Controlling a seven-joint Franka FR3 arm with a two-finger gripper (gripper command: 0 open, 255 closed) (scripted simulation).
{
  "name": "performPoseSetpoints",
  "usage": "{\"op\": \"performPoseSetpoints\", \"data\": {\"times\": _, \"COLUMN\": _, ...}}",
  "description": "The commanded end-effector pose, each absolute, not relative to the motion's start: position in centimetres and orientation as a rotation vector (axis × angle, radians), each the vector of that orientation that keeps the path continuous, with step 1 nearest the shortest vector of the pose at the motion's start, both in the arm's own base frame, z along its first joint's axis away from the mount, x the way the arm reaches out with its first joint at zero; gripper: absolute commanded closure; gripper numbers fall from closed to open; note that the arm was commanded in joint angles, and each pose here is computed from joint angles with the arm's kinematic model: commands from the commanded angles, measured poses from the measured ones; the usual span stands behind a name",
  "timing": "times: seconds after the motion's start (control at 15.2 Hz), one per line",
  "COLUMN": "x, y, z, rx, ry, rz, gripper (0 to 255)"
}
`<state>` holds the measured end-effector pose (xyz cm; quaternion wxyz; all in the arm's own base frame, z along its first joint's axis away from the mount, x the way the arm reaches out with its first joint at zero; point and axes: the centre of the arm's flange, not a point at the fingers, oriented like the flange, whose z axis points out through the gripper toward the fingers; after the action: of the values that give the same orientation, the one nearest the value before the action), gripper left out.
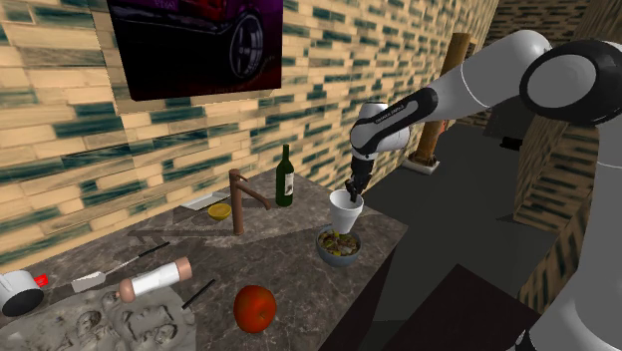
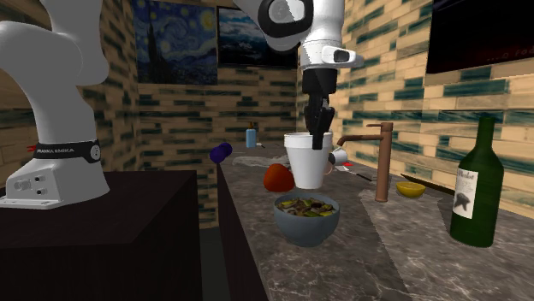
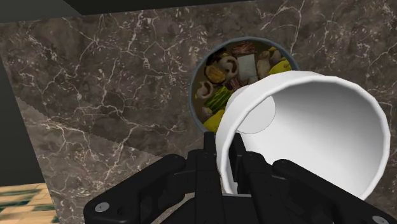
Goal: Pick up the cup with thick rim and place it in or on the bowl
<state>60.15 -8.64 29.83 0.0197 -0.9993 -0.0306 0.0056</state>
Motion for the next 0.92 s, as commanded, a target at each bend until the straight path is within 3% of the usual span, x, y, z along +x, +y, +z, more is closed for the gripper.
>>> {"op": "performPoseSetpoints", "data": {"times": 0.0, "x": 60.1, "y": -8.5, "z": 28.9, "rx": -3.101, "ry": -0.095, "rz": 0.016, "gripper": 255}}
{"op": "performPoseSetpoints", "data": {"times": 0.86, "x": 60.1, "y": -8.5, "z": 24.9, "rx": -3.101, "ry": -0.095, "rz": 0.016, "gripper": 255}}
